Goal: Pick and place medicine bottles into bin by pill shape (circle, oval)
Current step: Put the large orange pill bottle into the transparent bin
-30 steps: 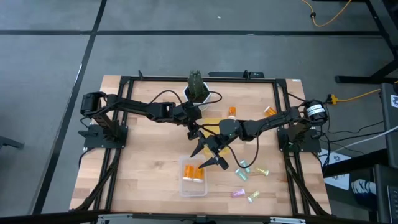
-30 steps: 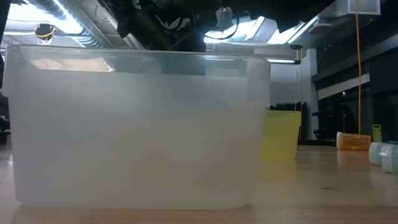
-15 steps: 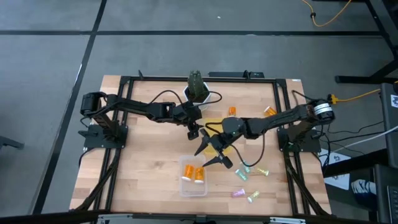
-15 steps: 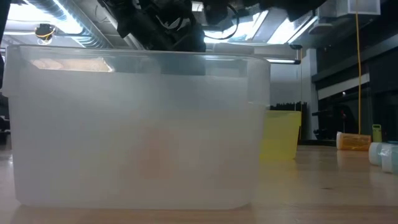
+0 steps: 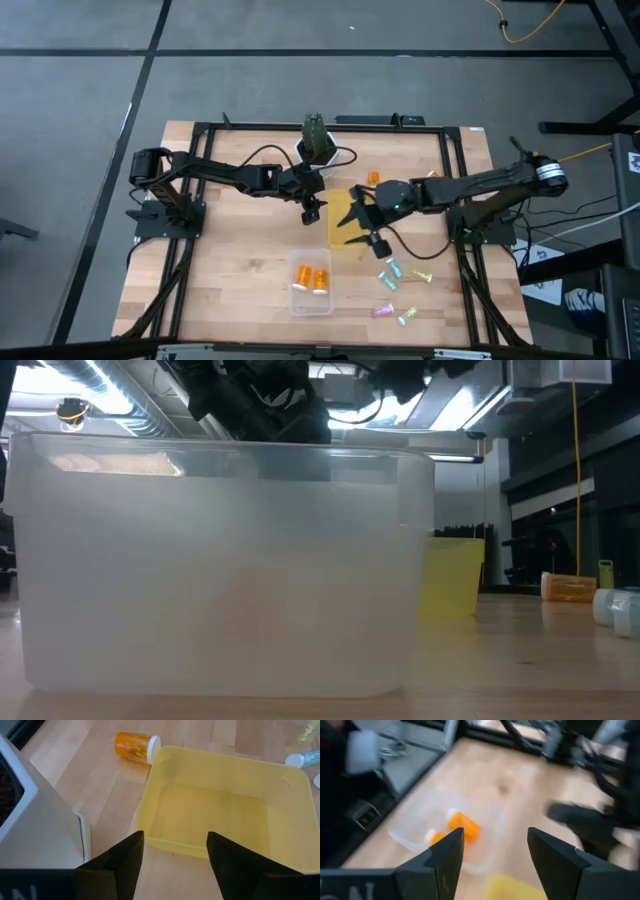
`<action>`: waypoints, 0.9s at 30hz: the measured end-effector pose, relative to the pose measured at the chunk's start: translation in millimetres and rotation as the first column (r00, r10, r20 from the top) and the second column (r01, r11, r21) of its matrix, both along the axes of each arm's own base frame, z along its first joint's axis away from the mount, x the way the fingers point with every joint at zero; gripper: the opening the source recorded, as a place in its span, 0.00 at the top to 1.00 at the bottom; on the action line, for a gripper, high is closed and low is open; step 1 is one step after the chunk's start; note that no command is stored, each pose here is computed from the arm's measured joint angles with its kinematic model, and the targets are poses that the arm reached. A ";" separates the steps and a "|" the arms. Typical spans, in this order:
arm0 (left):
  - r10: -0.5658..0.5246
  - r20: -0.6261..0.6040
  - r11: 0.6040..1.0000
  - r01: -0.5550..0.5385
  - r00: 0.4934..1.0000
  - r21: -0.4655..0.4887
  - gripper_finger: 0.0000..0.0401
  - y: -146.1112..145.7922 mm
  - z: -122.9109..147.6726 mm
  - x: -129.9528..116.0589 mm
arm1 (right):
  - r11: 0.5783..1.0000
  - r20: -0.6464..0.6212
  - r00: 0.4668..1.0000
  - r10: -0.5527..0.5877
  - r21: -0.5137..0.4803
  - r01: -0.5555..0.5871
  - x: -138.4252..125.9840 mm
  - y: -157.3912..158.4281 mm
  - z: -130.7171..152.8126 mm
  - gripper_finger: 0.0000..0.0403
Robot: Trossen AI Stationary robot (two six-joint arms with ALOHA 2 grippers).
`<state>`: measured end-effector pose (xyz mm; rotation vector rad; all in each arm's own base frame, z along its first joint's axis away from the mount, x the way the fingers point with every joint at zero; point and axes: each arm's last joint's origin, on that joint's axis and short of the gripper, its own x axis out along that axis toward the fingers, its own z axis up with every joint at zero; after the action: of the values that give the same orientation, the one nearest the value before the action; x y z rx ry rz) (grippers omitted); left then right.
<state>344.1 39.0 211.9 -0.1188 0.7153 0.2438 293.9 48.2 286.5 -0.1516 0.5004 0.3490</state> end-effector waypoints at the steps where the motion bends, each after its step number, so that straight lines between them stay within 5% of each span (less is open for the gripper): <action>1: 0.000 0.000 1.000 0.000 1.000 0.000 0.47 0.0 0.0 0.0 | 0.999 -0.010 1.000 -0.029 -0.018 0.029 -5.1 -1.8 2.8 0.45; 7: 0.000 0.000 1.000 0.000 1.000 0.000 0.47 0.0 0.0 0.0 | 0.944 -0.055 0.947 -0.318 -0.118 0.310 -36.2 -14.7 17.1 0.46; 12: 0.000 0.000 1.000 0.000 1.000 0.000 0.47 0.0 0.0 0.0 | 0.780 -0.064 0.787 -0.613 -0.204 0.591 -63.3 -27.2 22.2 0.46; 19: -0.001 0.000 1.000 0.001 1.000 0.001 0.47 0.0 0.0 0.0 | 0.421 -0.034 0.422 -0.906 -0.163 0.892 -98.9 -40.3 23.5 0.46; 24: -0.001 0.000 1.000 0.001 1.000 0.001 0.47 0.0 0.0 0.0 | 0.200 -0.073 0.193 -0.978 -0.114 0.973 -115.8 -48.7 17.4 0.46; 27: 0.000 0.000 1.000 0.000 1.000 0.000 0.47 0.0 0.0 0.0 | 0.034 -0.124 0.022 -0.992 -0.095 0.995 -126.4 -59.7 12.9 0.46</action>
<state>344.1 39.0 211.9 -0.1183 0.7151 0.2435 167.4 -11.6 299.4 0.3021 0.6489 -1.1458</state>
